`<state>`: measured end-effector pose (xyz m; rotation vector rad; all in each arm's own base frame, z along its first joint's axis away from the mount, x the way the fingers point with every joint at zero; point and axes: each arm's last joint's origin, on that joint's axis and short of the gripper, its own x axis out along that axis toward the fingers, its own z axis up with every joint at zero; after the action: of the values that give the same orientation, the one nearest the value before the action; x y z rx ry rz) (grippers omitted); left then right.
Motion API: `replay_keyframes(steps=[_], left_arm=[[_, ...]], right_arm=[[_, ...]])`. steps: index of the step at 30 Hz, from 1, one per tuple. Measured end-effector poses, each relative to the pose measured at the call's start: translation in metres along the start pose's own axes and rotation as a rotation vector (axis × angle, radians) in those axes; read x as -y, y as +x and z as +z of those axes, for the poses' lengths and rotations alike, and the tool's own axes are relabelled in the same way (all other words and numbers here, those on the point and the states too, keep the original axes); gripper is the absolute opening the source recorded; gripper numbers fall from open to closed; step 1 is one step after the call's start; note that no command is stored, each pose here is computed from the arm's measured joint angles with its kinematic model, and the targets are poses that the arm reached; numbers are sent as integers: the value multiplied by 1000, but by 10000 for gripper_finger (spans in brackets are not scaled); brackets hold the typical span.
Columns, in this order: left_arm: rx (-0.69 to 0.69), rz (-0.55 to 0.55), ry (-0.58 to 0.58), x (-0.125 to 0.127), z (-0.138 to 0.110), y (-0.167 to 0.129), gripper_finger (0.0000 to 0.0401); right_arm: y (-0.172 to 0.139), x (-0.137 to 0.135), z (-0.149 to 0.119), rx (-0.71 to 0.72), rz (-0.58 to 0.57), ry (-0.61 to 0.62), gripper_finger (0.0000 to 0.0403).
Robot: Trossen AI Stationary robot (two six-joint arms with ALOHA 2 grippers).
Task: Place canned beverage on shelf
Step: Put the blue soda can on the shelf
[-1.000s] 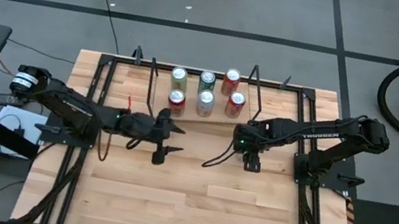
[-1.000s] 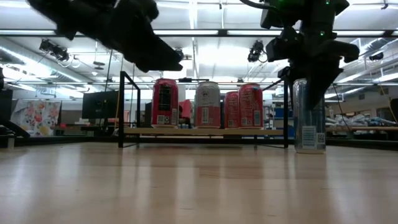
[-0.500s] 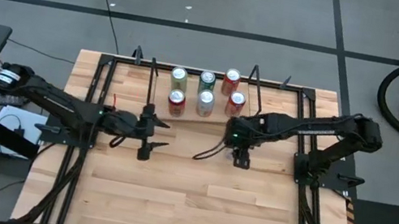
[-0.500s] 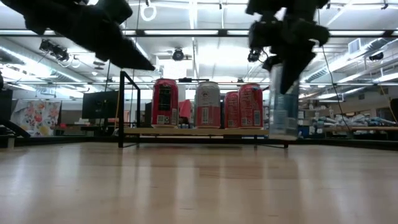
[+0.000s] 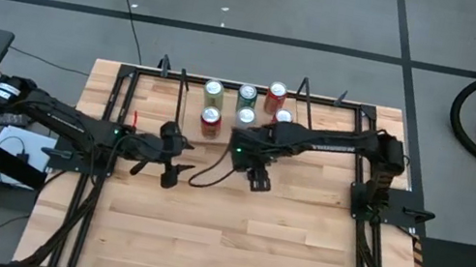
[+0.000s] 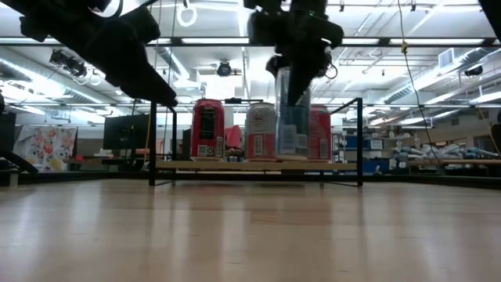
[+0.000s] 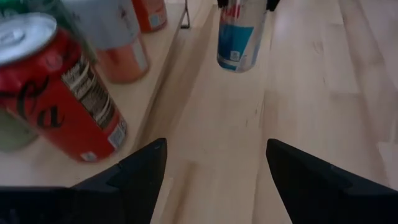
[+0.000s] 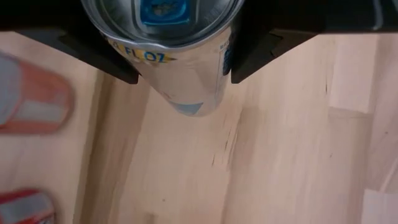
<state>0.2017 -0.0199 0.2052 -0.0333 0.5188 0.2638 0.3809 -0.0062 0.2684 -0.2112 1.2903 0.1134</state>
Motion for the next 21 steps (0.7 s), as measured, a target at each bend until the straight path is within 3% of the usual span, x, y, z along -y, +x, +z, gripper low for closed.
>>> replay_keyframes(steps=[8, 15, 21], left_arm=[[-14, 22, -92, 2, -3, 8, 286], [24, 200, -82, 1, -4, 21, 286], [32, 213, -53, 2, 0, 22, 286]], right_arm=[[-33, 11, 16, 72, -89, -49, 251], [-56, 9, 1, 35, -78, 5, 251], [-51, -11, -12, -23, -45, 12, 251]])
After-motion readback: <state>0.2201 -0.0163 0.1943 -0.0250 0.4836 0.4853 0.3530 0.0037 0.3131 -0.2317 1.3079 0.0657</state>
